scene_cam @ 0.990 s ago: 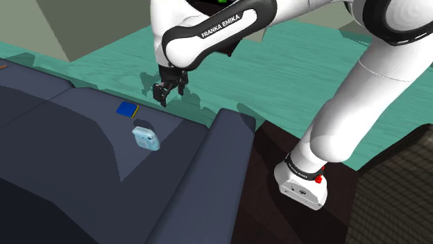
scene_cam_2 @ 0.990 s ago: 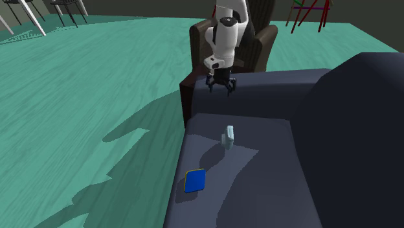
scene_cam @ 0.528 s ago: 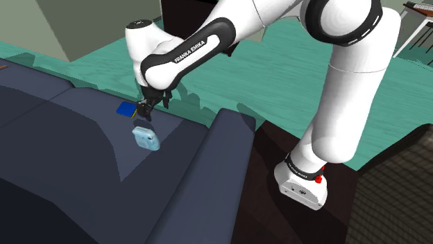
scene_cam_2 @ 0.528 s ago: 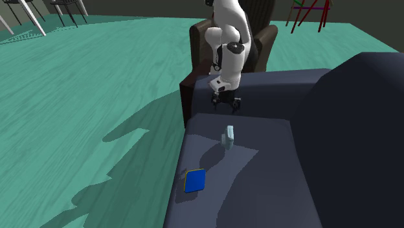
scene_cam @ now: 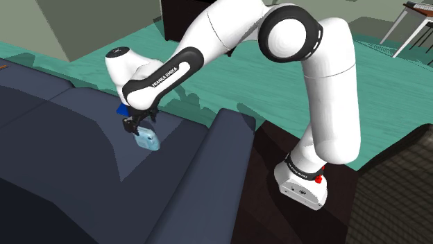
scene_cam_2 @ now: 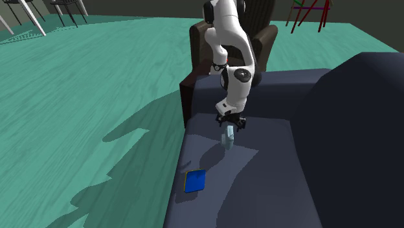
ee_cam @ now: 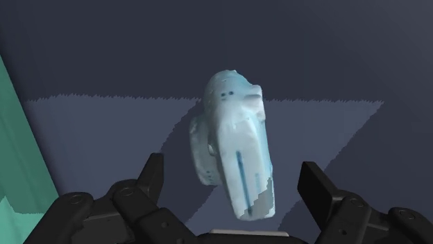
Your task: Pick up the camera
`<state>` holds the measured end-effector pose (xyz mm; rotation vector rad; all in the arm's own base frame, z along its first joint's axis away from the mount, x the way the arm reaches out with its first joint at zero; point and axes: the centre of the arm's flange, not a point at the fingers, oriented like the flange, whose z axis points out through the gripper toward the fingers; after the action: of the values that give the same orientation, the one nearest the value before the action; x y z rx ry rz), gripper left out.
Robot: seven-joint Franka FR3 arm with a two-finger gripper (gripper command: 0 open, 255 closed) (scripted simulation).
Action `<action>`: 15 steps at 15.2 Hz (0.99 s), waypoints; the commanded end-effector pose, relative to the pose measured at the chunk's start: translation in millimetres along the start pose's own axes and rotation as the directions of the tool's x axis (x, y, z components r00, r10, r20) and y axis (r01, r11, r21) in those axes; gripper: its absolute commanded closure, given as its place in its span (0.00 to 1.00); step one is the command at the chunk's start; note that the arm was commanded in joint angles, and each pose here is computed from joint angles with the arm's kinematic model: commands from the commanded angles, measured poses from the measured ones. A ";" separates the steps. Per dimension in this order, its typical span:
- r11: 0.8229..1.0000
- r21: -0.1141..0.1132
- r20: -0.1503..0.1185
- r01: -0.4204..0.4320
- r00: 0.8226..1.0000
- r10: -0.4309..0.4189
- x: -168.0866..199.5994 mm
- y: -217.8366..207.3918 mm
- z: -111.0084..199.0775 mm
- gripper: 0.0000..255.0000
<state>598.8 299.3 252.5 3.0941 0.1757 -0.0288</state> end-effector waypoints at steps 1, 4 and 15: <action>1.000 -0.001 0.002 0.000 1.000 0.000 1.1 -2.9 11.9 0.00; 1.000 -0.001 0.002 0.000 1.000 0.000 1.5 -3.5 27.7 0.00; 1.000 -0.001 0.002 0.000 1.000 0.000 1.9 -2.9 41.5 1.00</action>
<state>599.9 301.3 212.6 3.0937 0.1771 -0.0280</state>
